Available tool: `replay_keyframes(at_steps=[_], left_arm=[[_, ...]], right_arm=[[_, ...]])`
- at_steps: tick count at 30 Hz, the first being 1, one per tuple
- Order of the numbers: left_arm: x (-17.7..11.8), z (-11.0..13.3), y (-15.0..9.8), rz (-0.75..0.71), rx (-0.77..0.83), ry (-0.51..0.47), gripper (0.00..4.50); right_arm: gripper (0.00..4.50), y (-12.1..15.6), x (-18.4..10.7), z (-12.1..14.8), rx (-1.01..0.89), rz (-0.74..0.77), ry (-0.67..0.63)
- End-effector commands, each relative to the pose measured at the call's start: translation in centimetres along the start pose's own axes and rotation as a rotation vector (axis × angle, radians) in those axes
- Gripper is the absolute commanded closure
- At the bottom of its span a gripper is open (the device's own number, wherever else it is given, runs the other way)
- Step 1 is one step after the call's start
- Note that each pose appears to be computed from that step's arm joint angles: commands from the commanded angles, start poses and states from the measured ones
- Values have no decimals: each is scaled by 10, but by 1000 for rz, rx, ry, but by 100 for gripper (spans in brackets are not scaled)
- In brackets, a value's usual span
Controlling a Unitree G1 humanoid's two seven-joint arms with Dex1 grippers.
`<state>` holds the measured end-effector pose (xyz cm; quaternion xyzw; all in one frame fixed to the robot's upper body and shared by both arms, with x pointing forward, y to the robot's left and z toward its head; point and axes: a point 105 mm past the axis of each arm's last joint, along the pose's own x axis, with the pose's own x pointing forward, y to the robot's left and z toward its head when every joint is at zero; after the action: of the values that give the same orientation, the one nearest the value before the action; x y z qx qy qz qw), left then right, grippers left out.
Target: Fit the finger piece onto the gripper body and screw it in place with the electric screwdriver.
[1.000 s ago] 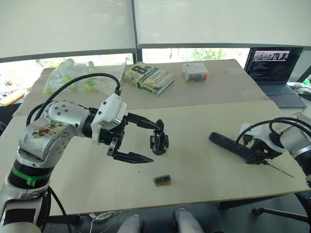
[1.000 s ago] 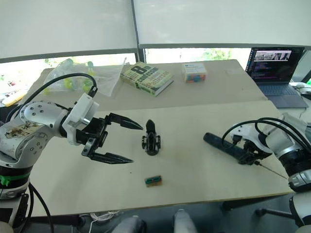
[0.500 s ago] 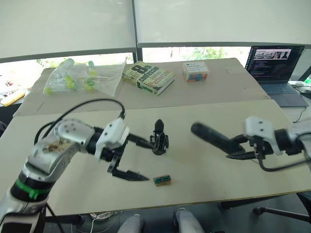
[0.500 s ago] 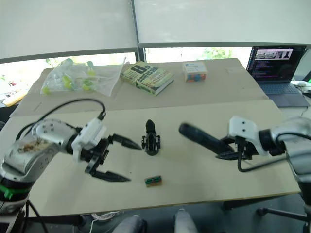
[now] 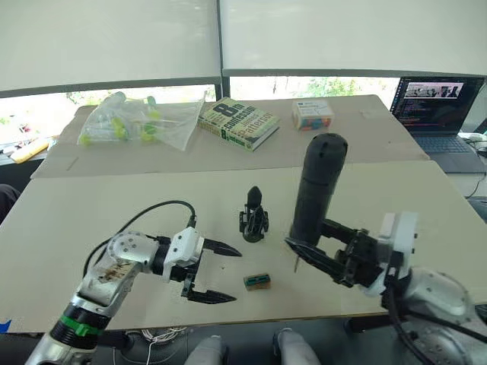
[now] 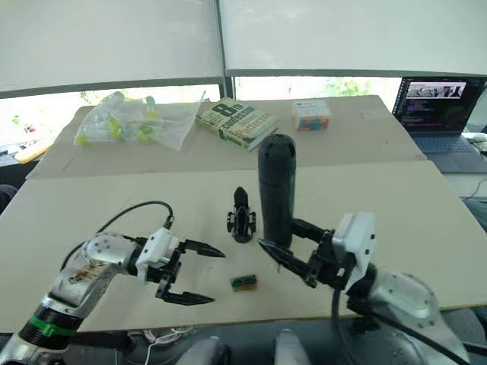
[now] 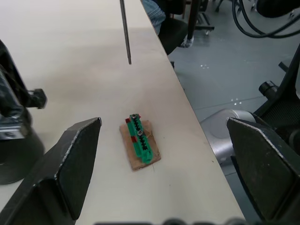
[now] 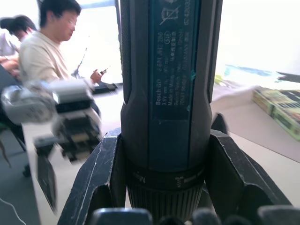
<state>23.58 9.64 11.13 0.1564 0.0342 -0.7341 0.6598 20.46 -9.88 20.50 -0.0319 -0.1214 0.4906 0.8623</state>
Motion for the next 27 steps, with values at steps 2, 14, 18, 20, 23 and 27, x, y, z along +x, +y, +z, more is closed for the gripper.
replay_keyframes(at_steps=[2, 14, 18, 20, 23, 27], left_arm=[[2, -9, 3, -37, 39, 22, 0], [10, -27, 1, -57, 29, 34, 0], [13, -30, 7, -30, 38, 29, 0], [14, -32, 8, -26, 40, 29, 0], [15, -33, 9, -21, 44, 26, 0], [18, -29, 12, -14, 56, 20, 0]], right_arm=[[259, 14, 10, 17, -49, 36, -96], [259, 15, 23, 17, -33, 89, -102], [259, 14, 24, 16, -31, 98, -89], [259, 14, 25, 15, -30, 102, -83], [259, 16, 26, 12, -19, 107, -70], [259, 18, 27, 9, -10, 111, -65]])
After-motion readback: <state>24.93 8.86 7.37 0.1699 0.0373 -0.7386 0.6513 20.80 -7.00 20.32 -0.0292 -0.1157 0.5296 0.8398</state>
